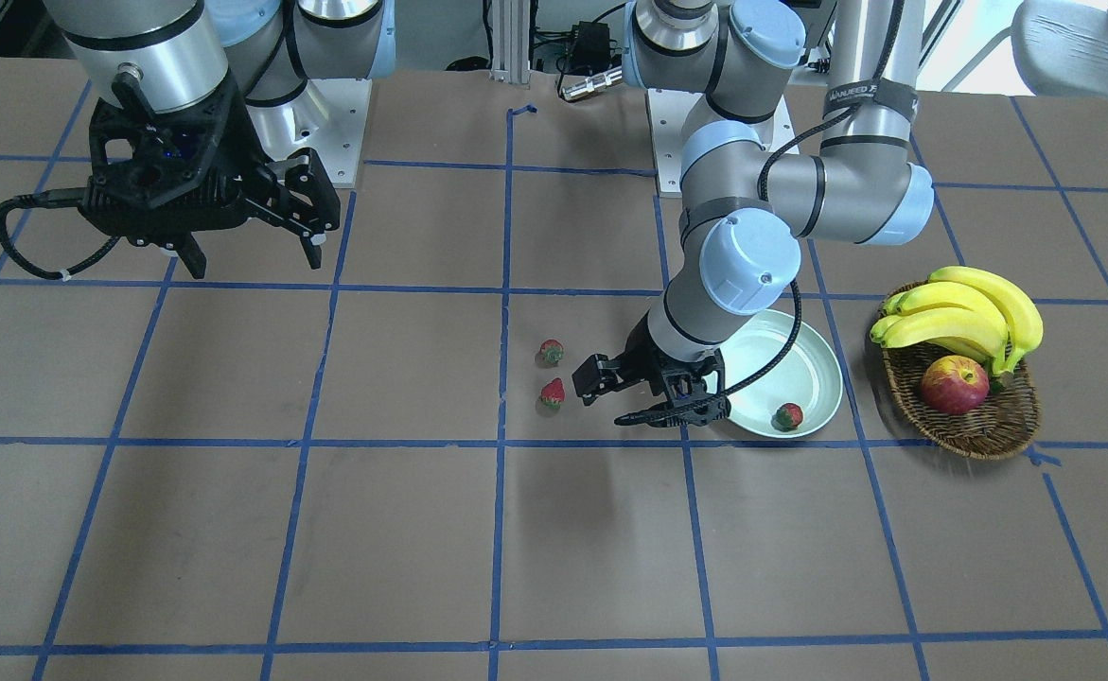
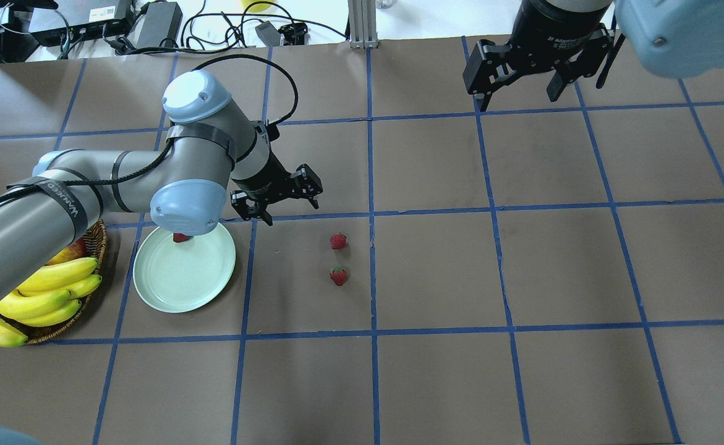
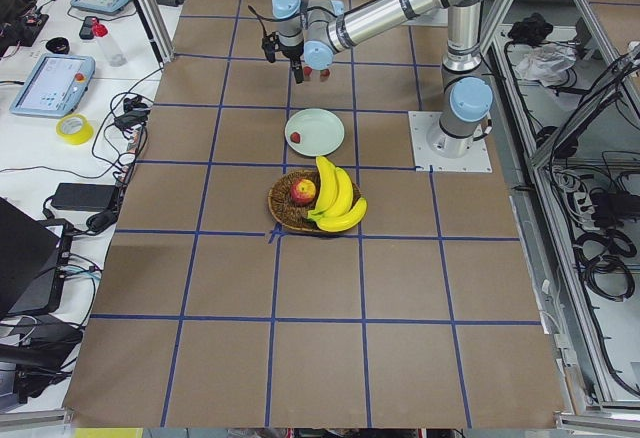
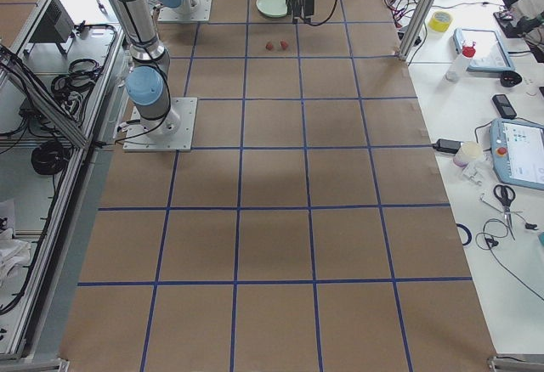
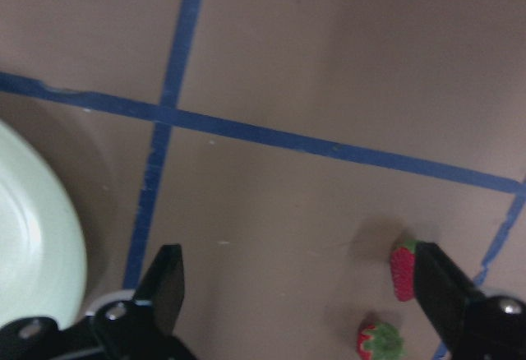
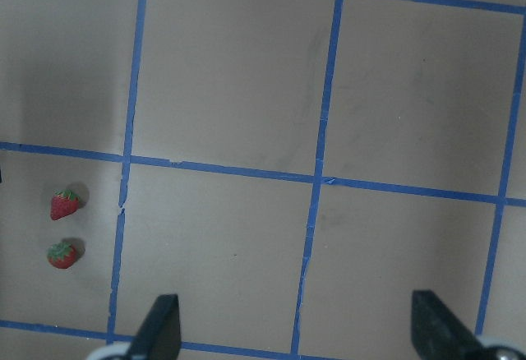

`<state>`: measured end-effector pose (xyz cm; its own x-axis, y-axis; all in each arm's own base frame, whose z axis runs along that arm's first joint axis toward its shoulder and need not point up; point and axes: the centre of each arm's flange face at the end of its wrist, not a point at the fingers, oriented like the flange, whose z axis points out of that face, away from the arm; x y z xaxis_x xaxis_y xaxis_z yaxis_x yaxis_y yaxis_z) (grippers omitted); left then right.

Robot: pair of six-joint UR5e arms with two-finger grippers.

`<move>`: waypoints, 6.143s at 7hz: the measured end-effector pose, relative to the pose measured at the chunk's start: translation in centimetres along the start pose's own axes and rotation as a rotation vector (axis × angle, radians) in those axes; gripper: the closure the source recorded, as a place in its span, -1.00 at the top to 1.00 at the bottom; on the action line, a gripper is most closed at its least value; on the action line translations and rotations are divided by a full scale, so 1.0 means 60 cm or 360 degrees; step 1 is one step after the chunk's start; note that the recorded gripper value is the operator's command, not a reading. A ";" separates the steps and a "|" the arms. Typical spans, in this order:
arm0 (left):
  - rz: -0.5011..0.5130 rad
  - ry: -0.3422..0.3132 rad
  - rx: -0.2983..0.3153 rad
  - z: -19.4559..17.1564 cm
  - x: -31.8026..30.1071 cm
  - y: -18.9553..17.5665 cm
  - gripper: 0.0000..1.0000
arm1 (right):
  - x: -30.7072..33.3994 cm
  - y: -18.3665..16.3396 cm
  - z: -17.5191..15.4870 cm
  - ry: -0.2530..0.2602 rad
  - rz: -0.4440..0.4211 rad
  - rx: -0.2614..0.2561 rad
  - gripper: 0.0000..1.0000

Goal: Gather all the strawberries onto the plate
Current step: 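Return the left gripper to the strawberries and grasp a second one, then lower the strawberry into the plate and open the left gripper, then reach the left gripper to the last strawberry and grasp it, then carry the strawberry over the plate and release it with the left gripper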

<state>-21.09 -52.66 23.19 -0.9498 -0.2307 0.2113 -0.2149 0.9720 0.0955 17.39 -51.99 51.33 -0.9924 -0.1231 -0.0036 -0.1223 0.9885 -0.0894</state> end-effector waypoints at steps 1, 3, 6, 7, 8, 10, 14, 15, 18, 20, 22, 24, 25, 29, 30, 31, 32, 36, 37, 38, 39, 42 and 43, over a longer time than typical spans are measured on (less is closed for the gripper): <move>0.0052 0.0025 0.0002 0.027 0.024 0.014 1.00 | 0.000 0.000 0.000 0.0000 0.0000 -0.0001 1.00; 0.0131 0.0026 -0.0017 0.078 0.059 0.033 0.58 | 0.000 0.000 0.000 0.0000 0.0000 -0.0002 1.00; 0.0160 -0.0005 -0.0066 0.119 0.074 0.052 -1.00 | 0.000 0.000 0.000 0.0000 0.0000 -0.0002 1.00; 0.0159 -0.0011 -0.0073 0.123 0.073 0.054 -1.00 | 0.000 0.000 0.000 -0.0001 0.0000 -0.0002 1.00; 0.0165 -0.0010 -0.0072 0.122 0.074 0.055 -1.00 | 0.000 0.000 0.000 -0.0001 0.0000 -0.0002 1.00; 0.0187 -0.0001 -0.0041 0.105 0.076 0.052 -1.00 | 0.000 0.000 0.000 -0.0002 0.0000 -0.0002 1.00; 0.0041 -0.0108 -0.0008 -0.032 -0.018 -0.041 -1.00 | 0.000 0.000 0.000 -0.0001 0.0000 -0.0002 1.00; 0.0038 -0.0204 -0.0038 -0.064 -0.078 -0.061 -1.00 | 0.000 0.000 0.000 -0.0002 0.0000 -0.0002 1.00; 0.0009 -0.0354 -0.0217 -0.096 -0.235 -0.076 -1.00 | 0.000 0.000 0.000 -0.0002 0.0000 -0.0002 1.00; 0.0005 -0.0388 -0.0337 -0.065 -0.318 -0.069 0.10 | 0.000 0.000 0.000 -0.0002 0.0000 -0.0002 1.00; -0.0033 -0.0380 -0.0385 -0.049 -0.356 -0.069 1.00 | 0.000 0.000 0.000 -0.0002 0.0000 -0.0002 1.00; -0.0045 -0.0374 -0.0345 -0.065 -0.353 -0.072 1.00 | 0.000 0.000 0.000 -0.0002 0.0000 -0.0002 1.00; -0.0049 -0.0351 -0.0298 -0.082 -0.329 -0.074 1.00 | 0.000 0.000 0.000 -0.0002 0.0000 -0.0002 1.00; -0.0124 -0.0127 -0.0180 -0.065 -0.102 -0.016 1.00 | 0.000 0.000 0.000 -0.0002 0.0000 -0.0002 1.00; -0.0138 -0.0109 -0.0166 -0.042 -0.041 0.012 1.00 | 0.000 0.000 0.000 -0.0002 0.0000 -0.0002 1.00; -0.0126 -0.0104 -0.0149 -0.009 0.007 0.047 1.00 | 0.000 0.000 0.000 -0.0002 0.0000 -0.0002 1.00; -0.0094 -0.0098 -0.0129 0.035 0.030 0.084 1.00 | 0.000 0.000 0.000 -0.0002 0.0000 -0.0002 1.00; -0.0020 -0.0037 -0.0143 0.128 0.045 0.147 -1.00 | 0.000 0.000 0.000 -0.0002 0.0000 -0.0002 1.00; -0.0016 -0.0035 -0.0146 0.130 0.047 0.148 -1.00 | 0.000 0.000 0.000 -0.0002 0.0000 -0.0002 1.00; -0.0011 -0.0034 -0.0140 0.127 0.047 0.146 -1.00 | 0.000 0.000 0.000 -0.0002 0.0000 -0.0002 1.00; -0.0006 -0.0041 -0.0114 0.115 0.048 0.140 -1.00 | 0.000 0.000 0.000 -0.0002 0.0000 -0.0002 1.00; -0.0138 -0.0202 -0.0075 0.014 -0.022 0.038 -1.00 | 0.000 0.000 0.000 -0.0002 0.0000 -0.0002 1.00; -0.0208 -0.0227 -0.0096 -0.024 -0.082 -0.006 -1.00 | 0.000 0.000 0.000 -0.0002 0.0000 -0.0002 1.00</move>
<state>-16.04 -51.92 23.52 -0.9383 -0.3416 0.0538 -0.3283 0.9288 0.1719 17.41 -51.97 51.32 -0.9924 -0.1232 -0.0050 -0.1222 0.9886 -0.0883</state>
